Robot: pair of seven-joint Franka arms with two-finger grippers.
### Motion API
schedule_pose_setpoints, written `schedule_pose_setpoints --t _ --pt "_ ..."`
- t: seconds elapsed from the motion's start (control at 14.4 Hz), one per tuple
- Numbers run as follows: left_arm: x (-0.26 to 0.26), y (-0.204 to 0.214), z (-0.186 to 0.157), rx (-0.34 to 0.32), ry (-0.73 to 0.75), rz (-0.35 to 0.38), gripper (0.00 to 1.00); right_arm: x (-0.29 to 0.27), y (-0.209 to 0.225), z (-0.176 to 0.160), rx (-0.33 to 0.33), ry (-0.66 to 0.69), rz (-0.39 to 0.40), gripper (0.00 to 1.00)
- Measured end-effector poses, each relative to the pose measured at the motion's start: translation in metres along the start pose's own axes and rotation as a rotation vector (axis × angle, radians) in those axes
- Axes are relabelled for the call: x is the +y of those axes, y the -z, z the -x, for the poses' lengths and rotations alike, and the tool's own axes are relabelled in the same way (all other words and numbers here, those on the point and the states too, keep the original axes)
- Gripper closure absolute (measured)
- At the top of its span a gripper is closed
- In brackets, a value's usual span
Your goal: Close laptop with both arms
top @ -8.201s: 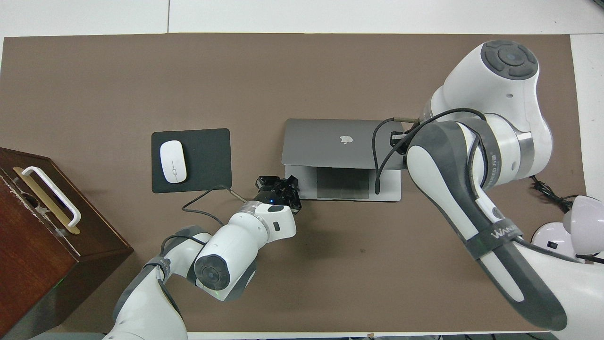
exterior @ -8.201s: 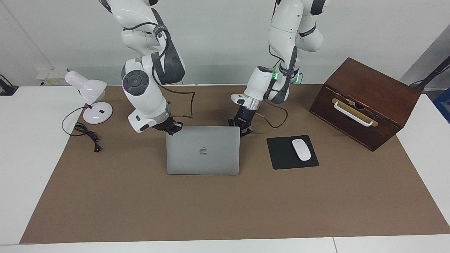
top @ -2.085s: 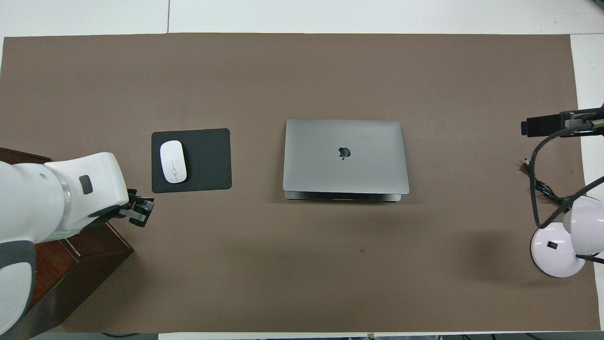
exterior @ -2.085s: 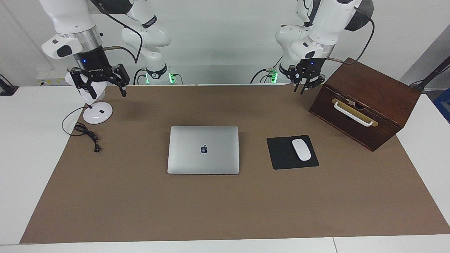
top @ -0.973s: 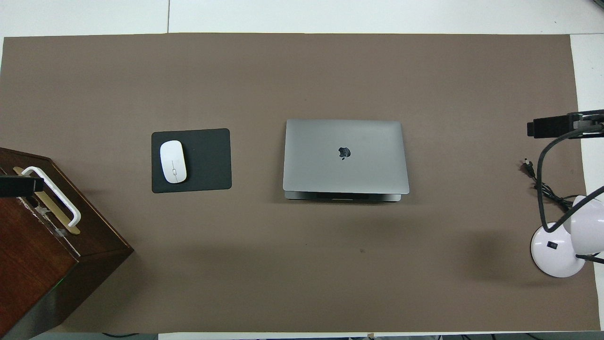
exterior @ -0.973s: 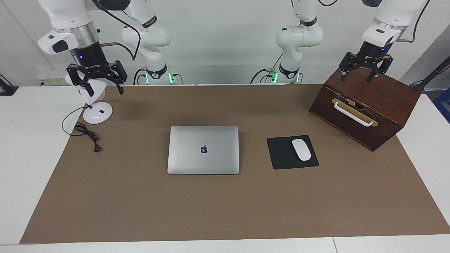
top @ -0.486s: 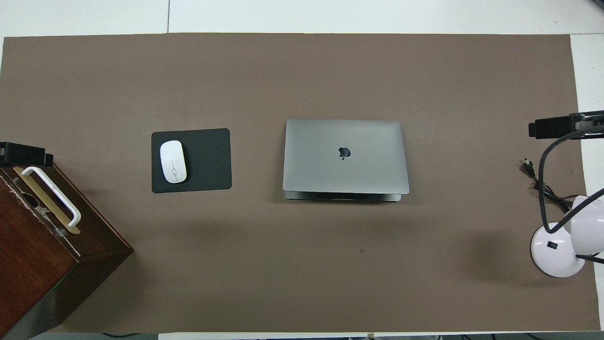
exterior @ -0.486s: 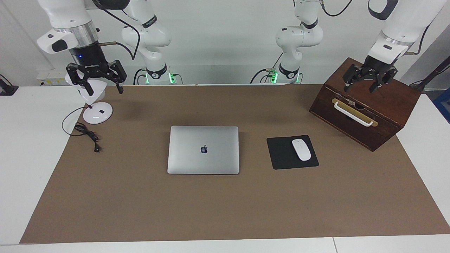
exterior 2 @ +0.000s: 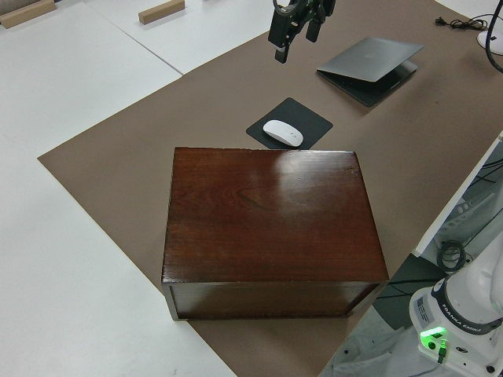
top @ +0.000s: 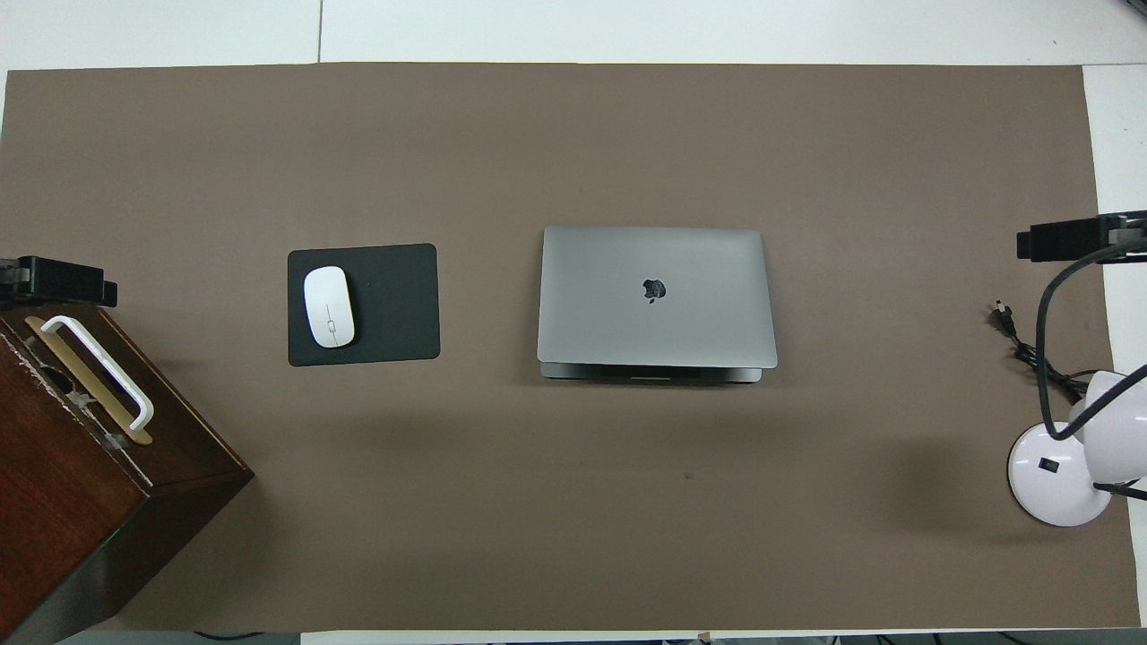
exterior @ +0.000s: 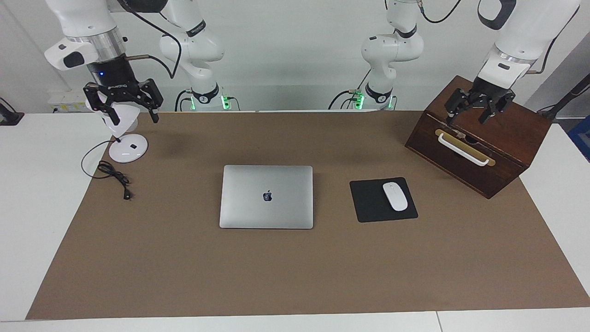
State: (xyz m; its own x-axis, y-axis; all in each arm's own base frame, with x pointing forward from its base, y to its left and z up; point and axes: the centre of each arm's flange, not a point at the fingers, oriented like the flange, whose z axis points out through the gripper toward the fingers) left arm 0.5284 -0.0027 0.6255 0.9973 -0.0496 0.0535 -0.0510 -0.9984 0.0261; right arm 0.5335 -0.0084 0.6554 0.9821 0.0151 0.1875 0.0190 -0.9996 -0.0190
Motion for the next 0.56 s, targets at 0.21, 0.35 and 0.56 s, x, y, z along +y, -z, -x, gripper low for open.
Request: schedule_pose_setpoints --t 0.21,0.35,0.56 --pt "0.0000 -0.0003 -0.0006 0.001 0.001 0.000 0.00 0.0015 0.0002 0.0005 -0.002 -0.003 0.000 0.00" --pt "-0.0001 -0.0006 -0.0007 0.000 0.002 0.000 0.00 0.0015 0.0004 0.0010 -0.004 -0.003 0.000 0.00" --pt "-0.0001 -0.0006 -0.0008 0.000 0.003 0.000 0.00 0.0014 0.0004 0.0012 -0.006 -0.003 0.000 0.00"
